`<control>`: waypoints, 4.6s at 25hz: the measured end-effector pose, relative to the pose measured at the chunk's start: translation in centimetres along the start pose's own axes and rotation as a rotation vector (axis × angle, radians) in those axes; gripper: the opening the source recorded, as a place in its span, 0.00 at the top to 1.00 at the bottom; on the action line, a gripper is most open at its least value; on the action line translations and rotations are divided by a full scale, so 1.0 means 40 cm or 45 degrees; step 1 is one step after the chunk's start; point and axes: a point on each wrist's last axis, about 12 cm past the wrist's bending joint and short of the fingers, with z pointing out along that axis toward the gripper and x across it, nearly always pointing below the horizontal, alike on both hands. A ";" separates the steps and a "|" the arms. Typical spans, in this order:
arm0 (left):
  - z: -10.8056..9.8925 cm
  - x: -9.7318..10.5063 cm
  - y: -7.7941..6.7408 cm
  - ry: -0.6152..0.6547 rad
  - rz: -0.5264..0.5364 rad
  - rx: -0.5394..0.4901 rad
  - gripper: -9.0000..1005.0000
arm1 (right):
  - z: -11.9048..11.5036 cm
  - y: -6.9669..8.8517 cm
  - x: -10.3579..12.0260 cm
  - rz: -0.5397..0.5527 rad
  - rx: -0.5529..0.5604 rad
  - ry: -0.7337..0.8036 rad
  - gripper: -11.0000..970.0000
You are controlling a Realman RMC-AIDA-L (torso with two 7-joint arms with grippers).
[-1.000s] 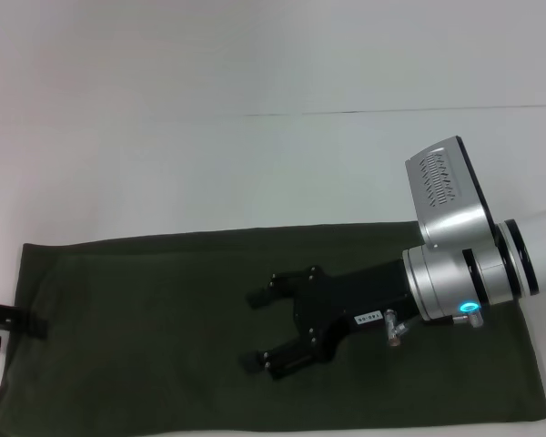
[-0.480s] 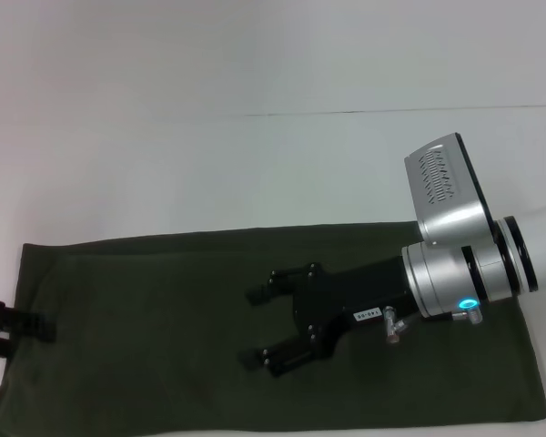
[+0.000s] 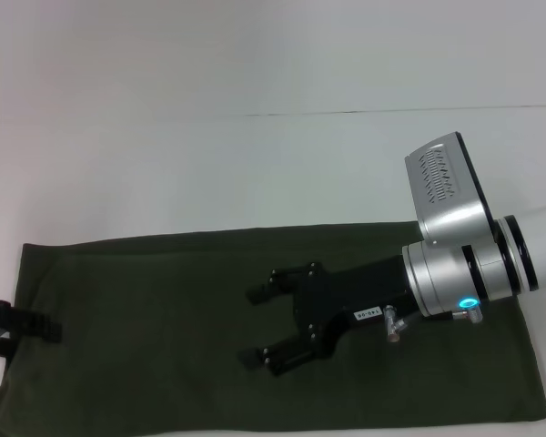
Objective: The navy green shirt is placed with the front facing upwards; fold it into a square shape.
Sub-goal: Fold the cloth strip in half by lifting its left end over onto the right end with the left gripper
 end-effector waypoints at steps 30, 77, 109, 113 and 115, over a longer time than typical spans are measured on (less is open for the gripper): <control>-0.025 -0.009 0.006 -0.016 -0.005 -0.050 0.13 | -0.002 0.001 0.003 0.007 0.001 0.000 0.03; 0.017 -0.008 -0.031 0.036 0.069 0.018 0.13 | -0.004 -0.002 -0.001 0.011 0.004 0.000 0.03; 0.024 -0.008 -0.023 0.046 0.069 -0.043 0.18 | -0.004 0.004 0.006 0.024 -0.006 -0.003 0.03; 0.031 -0.008 -0.031 0.063 0.074 -0.021 0.19 | -0.004 0.004 0.005 0.024 -0.009 -0.004 0.03; 0.036 -0.007 -0.038 0.078 0.081 0.000 0.20 | -0.005 0.004 0.005 0.024 -0.010 -0.005 0.03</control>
